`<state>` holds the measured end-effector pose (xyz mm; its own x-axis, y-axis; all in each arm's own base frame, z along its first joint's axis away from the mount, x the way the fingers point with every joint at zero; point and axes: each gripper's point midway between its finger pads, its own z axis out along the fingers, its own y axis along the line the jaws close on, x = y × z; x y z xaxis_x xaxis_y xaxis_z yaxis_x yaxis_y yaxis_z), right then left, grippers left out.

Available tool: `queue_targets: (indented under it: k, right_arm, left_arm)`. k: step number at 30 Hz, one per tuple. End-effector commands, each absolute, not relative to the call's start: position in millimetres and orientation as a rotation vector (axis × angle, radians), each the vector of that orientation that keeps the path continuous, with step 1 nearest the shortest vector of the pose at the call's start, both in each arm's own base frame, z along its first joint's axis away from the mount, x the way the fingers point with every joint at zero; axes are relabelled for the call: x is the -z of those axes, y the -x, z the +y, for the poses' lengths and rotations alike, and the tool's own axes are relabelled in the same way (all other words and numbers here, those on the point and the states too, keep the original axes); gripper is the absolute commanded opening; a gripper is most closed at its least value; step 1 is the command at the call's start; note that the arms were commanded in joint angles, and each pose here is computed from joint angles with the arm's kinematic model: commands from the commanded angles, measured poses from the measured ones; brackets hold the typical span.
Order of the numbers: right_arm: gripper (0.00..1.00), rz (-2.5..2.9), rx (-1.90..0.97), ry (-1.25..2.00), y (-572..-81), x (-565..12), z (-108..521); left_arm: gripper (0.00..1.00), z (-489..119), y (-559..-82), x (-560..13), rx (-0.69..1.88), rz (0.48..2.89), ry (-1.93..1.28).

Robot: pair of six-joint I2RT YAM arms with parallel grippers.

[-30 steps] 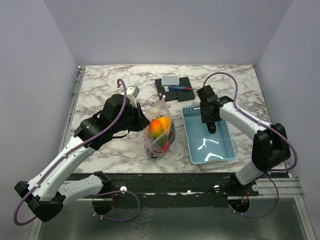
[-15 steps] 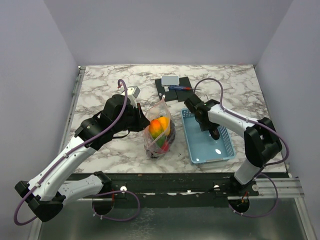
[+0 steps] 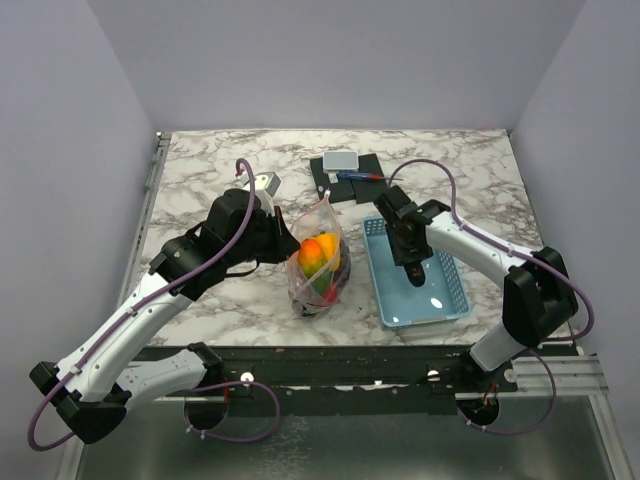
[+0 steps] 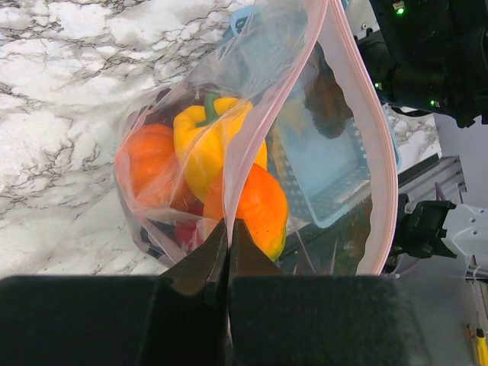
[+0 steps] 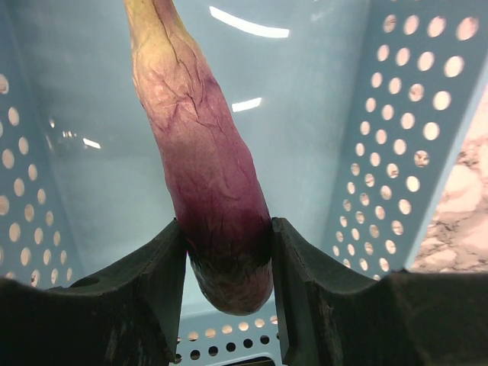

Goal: Place the food in the zip-top bag and seal the zipper
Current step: Place the fake vegetable in the bin.

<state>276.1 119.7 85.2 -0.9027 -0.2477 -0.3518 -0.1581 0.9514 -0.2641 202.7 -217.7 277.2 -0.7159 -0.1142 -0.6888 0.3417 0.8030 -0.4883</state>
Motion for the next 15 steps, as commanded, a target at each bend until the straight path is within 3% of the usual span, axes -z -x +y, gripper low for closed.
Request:
queue_targets:
  k: [1,11,15]
  right_arm:
    - [0.3,2.737,0.168,0.279,-270,-73,137]
    - [0.42,2.736,0.093,0.206,-277,-45,142]
    - [0.66,2.725,0.07,0.19,-277,-46,145]
  left_arm:
    - [0.0,-221,-199,-279,0.817,2.233,-0.194]
    - [0.0,-218,-195,-277,0.823,2.238,-0.178]
    - [0.0,-218,-195,-276,0.822,2.241,-0.173]
